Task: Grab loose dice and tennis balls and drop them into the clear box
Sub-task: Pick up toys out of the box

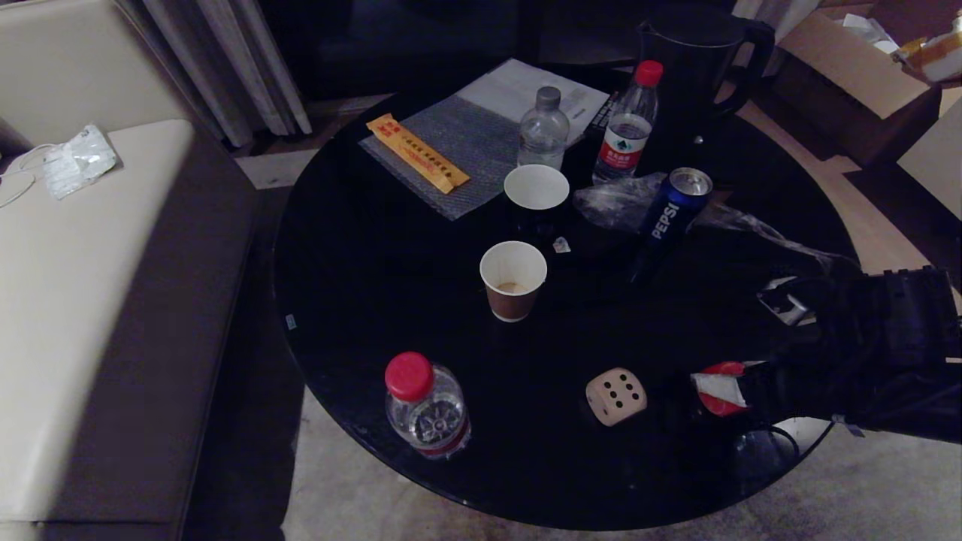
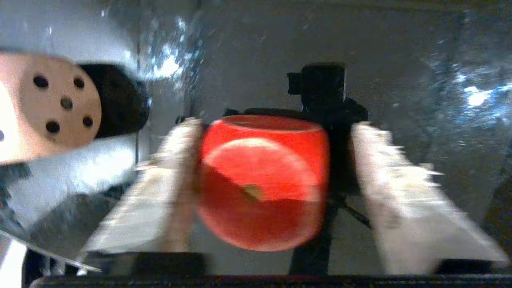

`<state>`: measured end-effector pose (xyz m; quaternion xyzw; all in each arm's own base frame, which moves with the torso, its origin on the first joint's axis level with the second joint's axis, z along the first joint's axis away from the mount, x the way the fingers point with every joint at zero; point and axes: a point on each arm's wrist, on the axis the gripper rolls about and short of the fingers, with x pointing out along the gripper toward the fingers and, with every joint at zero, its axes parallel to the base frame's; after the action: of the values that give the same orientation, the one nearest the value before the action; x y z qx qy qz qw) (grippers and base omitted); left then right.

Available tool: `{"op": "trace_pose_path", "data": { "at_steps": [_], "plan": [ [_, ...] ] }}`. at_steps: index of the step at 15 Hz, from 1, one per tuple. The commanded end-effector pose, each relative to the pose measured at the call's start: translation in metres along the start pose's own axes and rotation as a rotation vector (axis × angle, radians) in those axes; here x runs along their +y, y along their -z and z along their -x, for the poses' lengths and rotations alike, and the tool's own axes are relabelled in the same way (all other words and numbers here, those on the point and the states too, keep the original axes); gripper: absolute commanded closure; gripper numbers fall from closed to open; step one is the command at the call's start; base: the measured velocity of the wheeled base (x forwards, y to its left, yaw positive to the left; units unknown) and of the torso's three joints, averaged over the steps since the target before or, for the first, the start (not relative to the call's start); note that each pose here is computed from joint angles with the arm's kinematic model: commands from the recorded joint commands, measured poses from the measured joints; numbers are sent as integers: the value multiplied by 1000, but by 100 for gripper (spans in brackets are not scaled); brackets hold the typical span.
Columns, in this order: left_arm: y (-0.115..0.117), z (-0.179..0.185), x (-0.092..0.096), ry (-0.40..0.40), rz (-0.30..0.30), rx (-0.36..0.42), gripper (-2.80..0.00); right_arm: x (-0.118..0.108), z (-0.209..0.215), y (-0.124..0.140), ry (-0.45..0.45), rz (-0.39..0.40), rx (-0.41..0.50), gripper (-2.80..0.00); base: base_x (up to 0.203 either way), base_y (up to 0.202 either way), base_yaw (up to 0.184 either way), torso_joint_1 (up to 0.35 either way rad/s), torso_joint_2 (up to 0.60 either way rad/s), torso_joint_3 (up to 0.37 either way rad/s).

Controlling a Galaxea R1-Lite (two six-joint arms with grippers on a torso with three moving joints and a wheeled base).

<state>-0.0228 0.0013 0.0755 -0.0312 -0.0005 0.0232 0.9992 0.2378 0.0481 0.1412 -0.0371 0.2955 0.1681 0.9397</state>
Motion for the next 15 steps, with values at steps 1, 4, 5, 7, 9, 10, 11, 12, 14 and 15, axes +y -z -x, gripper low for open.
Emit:
{"op": "trace_pose_path", "data": {
  "at_steps": [1,4,5,7,9,10,11,12,14,15],
  "plan": [
    [0,0,0,-1,0,3,0,0,0,3,-3,23,11,0,0,0,0,0,0,0],
    [0,0,0,-1,0,3,0,1,4,5,1,32,8,0,0,0,0,0,0,0],
    [0,0,0,-1,0,3,0,0,7,4,13,31,-3,0,0,0,0,0,0,0],
    [0,0,0,0,0,3,0,0,14,6,64,31,-10,0,0,0,0,0,0,0],
    [0,0,0,0,0,3,0,1,16,12,69,34,5,0,0,0,0,0,0,0],
    [0,0,0,-1,0,3,0,2,15,12,66,39,8,0,0,0,0,0,0,0],
    [0,0,0,-1,0,3,0,2,16,12,67,42,5,0,0,0,0,0,0,0],
    [0,0,0,-1,0,3,0,2,16,12,68,52,5,0,0,0,0,0,0,0],
    [0,0,0,-1,0,3,0,3,16,14,67,60,7,-119,0,0,0,0,0,0],
    [0,0,0,-1,0,3,0,3,16,15,68,63,11,-280,0,0,0,0,0,0]
  ]
}}
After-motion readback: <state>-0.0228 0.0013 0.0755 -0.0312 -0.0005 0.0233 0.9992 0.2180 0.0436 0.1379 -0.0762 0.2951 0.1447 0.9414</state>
